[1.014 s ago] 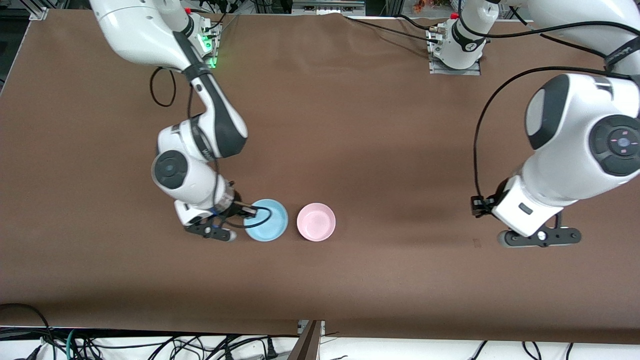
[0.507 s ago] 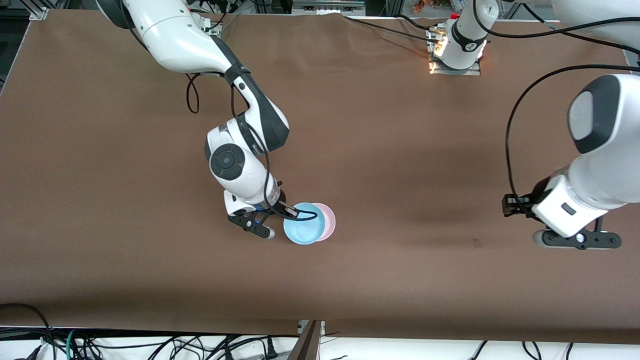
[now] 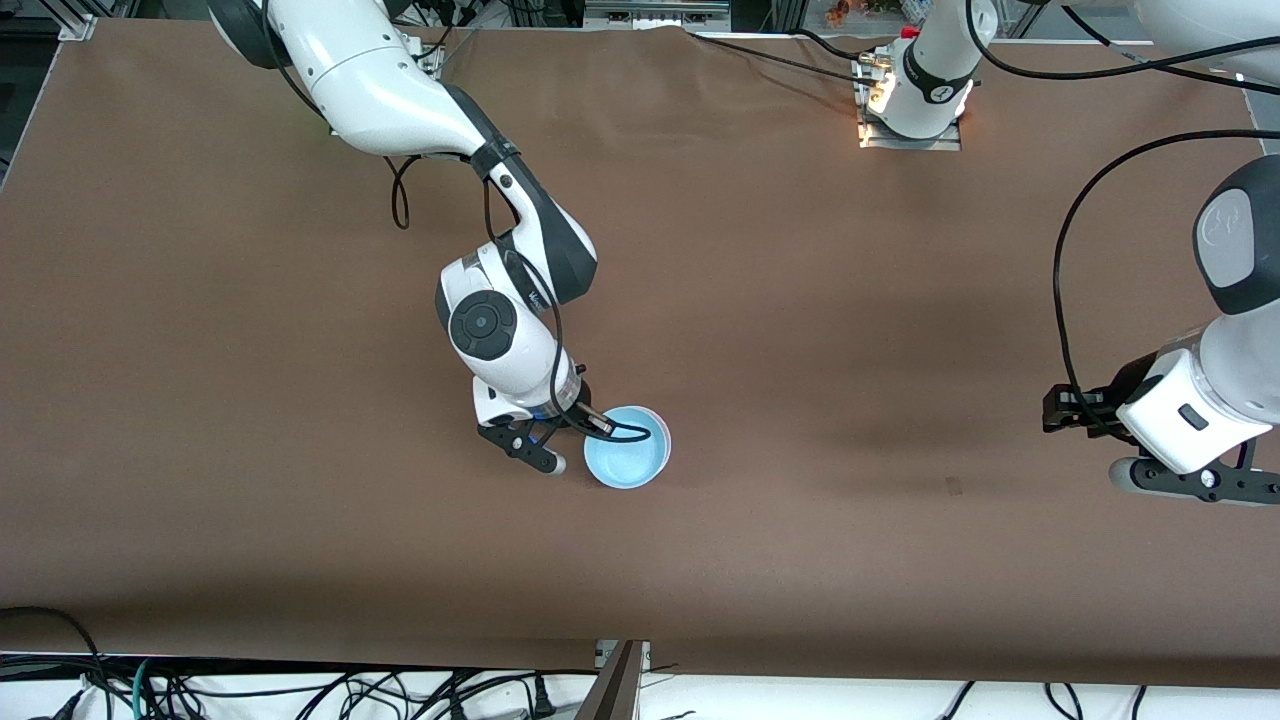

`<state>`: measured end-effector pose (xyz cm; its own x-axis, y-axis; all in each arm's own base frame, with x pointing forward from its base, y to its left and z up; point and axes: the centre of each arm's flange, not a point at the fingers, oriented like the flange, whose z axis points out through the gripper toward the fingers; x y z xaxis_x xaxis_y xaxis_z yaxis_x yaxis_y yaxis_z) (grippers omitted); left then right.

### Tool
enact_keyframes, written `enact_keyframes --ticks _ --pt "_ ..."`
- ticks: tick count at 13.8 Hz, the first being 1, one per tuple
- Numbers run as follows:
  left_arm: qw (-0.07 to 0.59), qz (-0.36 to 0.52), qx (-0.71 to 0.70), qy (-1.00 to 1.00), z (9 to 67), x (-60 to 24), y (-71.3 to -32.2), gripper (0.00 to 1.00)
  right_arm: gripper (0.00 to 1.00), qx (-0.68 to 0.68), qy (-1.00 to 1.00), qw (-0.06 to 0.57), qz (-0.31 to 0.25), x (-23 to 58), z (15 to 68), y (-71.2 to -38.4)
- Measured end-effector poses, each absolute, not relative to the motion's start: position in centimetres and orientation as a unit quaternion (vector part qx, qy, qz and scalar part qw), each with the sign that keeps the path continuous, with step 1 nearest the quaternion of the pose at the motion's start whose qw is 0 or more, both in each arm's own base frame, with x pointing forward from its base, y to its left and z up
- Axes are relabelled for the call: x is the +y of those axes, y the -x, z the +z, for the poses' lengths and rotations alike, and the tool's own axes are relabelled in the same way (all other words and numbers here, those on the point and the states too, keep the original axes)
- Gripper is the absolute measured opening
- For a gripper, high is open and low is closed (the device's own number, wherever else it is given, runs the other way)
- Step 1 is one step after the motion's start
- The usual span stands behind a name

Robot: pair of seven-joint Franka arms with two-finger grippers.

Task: Stack pink and blue bowls on white bowl
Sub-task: 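Lower the blue bowl into the pink bowl and open the right gripper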

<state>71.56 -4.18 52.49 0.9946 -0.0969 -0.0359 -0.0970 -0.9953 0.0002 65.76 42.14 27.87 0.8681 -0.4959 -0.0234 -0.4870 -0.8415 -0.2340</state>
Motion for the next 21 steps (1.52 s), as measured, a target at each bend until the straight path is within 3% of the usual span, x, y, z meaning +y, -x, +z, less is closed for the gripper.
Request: enact_keyframes --ticks 11,13,21 --pt "-0.001 0.021 0.050 0.999 52.8 -4.2 -71.1 0.52 0.03 0.256 0.961 0.104 -0.005 42.9 25.6 -64.9" --pt "-0.001 0.021 0.050 0.999 52.8 -4.2 -71.0 0.53 0.07 0.255 0.961 0.102 -0.003 43.2 25.1 -64.7" --pt "-0.001 0.021 0.049 0.999 52.9 -4.0 -71.0 0.57 0.88 0.266 0.958 0.102 -0.015 41.8 27.6 -65.9"
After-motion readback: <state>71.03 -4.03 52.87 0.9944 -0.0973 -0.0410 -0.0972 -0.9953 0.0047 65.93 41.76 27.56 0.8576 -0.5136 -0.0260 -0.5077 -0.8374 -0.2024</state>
